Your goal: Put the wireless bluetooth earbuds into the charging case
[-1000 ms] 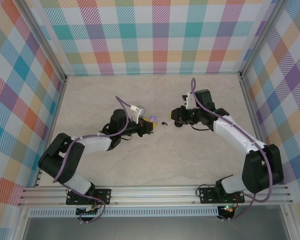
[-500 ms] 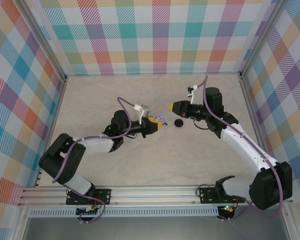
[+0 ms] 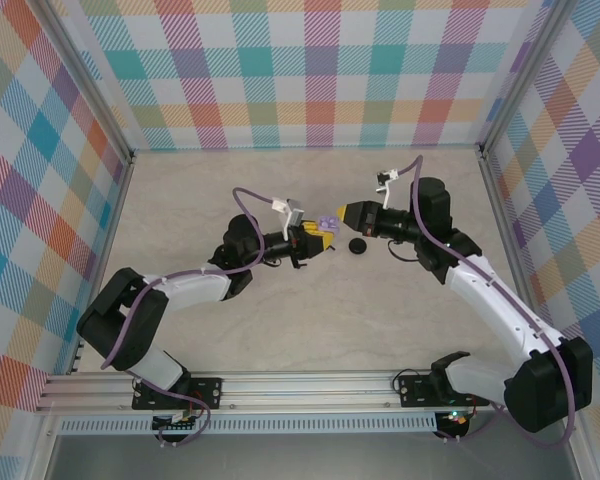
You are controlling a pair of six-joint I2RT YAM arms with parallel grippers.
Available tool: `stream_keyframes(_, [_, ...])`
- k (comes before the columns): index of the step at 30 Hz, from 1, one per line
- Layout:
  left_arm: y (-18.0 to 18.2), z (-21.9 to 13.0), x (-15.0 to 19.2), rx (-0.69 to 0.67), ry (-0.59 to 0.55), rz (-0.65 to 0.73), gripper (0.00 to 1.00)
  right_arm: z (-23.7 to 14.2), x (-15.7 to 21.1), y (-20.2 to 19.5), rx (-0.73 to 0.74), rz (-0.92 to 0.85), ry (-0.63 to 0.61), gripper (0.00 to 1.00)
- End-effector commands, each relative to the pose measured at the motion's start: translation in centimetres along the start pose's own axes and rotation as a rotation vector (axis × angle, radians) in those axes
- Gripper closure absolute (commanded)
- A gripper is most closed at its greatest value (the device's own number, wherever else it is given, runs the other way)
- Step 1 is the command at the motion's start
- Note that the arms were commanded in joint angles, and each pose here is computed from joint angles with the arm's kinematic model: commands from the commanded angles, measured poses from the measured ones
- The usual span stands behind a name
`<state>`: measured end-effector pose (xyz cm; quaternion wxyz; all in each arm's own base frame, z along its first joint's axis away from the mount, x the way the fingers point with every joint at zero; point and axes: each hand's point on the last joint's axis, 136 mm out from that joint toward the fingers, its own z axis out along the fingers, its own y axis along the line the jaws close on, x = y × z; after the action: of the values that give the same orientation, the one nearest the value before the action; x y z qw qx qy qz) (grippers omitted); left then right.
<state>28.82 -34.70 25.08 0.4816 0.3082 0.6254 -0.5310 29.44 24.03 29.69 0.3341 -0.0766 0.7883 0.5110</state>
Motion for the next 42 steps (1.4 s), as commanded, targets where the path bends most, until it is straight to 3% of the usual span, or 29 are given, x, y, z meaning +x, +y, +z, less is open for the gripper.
stream_keyframes(1, [-2.0,0.2,-3.7,0.035,-0.091,0.054,1.00,-0.4,-0.7,1.5,-0.035,-0.057,-0.034,0.80])
stream_keyframes(23, [-3.6,0.4,-4.6,0.079,-0.099,0.085,1.00,-0.4,-1.0,1.6,-0.025,-0.073,-0.048,0.79])
stream_keyframes(42, [-2.9,0.8,-4.3,0.048,-0.073,0.080,1.00,-0.2,-0.6,1.9,-0.032,-0.078,-0.027,0.79])
